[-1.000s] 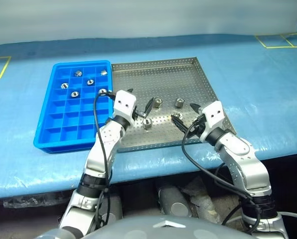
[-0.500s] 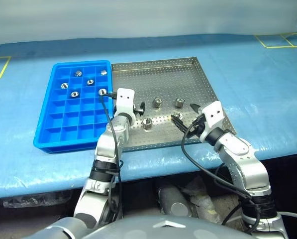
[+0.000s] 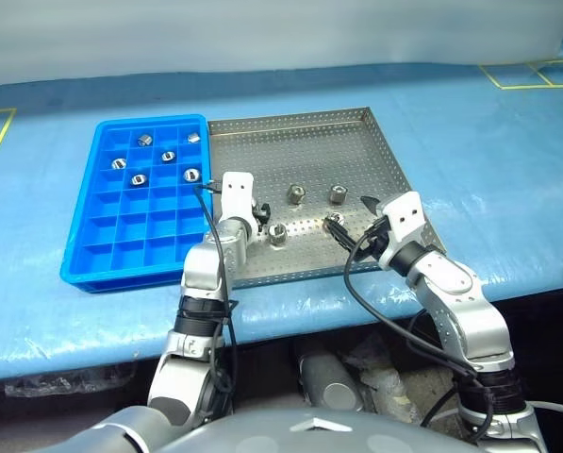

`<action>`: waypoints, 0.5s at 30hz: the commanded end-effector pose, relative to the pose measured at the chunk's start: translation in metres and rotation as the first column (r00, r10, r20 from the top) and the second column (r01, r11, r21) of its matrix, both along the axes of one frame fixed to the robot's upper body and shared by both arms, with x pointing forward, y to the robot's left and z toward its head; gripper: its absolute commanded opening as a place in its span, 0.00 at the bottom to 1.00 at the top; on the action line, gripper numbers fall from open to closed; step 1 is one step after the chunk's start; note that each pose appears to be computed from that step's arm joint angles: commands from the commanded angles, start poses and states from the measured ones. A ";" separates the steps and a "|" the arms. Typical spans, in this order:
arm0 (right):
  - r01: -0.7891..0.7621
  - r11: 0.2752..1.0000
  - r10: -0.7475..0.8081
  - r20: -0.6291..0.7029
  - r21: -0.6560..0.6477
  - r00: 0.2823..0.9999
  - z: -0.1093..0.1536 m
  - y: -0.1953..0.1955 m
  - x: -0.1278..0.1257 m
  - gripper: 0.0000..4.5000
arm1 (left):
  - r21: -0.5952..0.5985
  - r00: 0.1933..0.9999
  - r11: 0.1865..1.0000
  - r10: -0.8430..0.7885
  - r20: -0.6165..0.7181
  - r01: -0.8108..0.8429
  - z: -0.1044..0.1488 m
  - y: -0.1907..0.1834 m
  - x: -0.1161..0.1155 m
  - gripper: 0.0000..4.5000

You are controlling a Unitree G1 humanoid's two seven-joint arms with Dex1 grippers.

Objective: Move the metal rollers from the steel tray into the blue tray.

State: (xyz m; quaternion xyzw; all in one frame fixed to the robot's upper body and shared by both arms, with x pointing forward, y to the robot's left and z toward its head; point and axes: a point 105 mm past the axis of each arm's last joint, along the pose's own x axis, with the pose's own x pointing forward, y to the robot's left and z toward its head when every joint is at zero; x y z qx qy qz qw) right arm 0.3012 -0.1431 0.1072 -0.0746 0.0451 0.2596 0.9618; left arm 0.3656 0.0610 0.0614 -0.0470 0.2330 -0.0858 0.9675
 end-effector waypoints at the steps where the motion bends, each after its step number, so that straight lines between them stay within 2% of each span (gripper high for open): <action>1: -0.003 1.000 0.003 0.054 0.001 0.999 0.014 0.001 0.000 1.00 | -0.043 0.999 0.999 0.005 0.045 -0.003 0.014 -0.007 0.004 0.41; 4: -0.004 1.000 0.004 0.053 0.003 0.999 0.014 0.001 0.000 1.00 | -0.050 0.990 0.998 0.042 0.136 -0.035 0.027 -0.003 0.009 0.38; 6: -0.007 1.000 0.006 0.051 0.007 0.999 0.013 0.002 0.000 1.00 | -0.094 0.965 0.995 0.043 0.258 -0.019 0.046 -0.003 0.009 0.38; 9: -0.043 0.999 0.043 0.034 0.010 0.999 0.009 0.010 0.003 1.00 | -0.176 0.871 0.983 0.138 0.471 -0.060 0.093 0.009 0.005 0.38; 12: -0.092 0.996 0.091 0.031 0.015 0.995 0.009 0.020 0.008 1.00 | -0.233 0.811 0.963 0.242 0.533 -0.134 0.114 0.028 0.002 0.38; 15: -0.153 0.988 0.152 0.031 0.014 0.988 0.011 0.033 0.013 1.00 | -0.189 0.758 0.942 0.336 0.558 -0.278 0.118 0.055 -0.001 0.38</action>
